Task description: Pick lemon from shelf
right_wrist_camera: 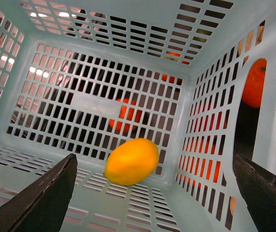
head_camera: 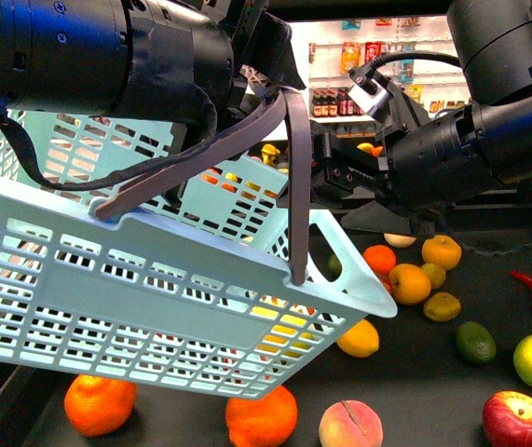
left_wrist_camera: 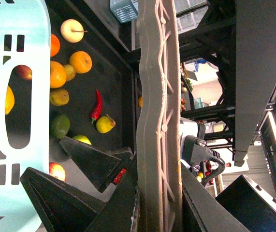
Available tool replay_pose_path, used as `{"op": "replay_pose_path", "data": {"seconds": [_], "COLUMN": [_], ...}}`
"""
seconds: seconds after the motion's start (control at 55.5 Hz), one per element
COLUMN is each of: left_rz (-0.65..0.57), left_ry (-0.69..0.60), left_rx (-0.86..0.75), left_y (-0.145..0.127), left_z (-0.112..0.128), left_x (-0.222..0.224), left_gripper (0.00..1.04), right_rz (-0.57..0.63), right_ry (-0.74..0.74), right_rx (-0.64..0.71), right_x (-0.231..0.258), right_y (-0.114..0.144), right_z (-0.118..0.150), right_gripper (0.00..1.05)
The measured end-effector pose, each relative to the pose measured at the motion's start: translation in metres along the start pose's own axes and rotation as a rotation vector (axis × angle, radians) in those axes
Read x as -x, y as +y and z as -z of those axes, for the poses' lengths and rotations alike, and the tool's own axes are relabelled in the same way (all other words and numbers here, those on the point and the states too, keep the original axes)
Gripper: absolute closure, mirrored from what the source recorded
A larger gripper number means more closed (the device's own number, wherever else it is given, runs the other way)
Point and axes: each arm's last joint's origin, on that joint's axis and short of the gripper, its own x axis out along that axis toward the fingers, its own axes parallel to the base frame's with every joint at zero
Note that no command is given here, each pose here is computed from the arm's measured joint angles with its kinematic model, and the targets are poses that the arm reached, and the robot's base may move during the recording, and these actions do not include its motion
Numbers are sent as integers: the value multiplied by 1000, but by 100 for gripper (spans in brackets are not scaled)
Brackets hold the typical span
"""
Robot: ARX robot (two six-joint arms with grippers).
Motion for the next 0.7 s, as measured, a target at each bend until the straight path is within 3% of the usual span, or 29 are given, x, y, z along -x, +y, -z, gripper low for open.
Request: {"op": "replay_pose_path", "data": {"seconds": [0.198, 0.414, 0.54, 0.702], "left_rz": [0, 2, 1, 3], "left_ry": [0, 3, 3, 5], "left_rx": [0, 3, 3, 3], "left_y": [0, 0, 0, 0], "left_z": [0, 0, 0, 1], "left_x": [0, 0, 0, 0], "left_gripper": [92, 92, 92, 92], "right_rz": [43, 339, 475, 458], "right_ry": [-103, -198, -121, 48], "right_rx": [13, -12, 10, 97], "right_x": [22, 56, 39, -27], "right_y": [-26, -115, -168, -207], "right_z": [-16, -28, -6, 39], "right_gripper": [7, 7, 7, 7]}}
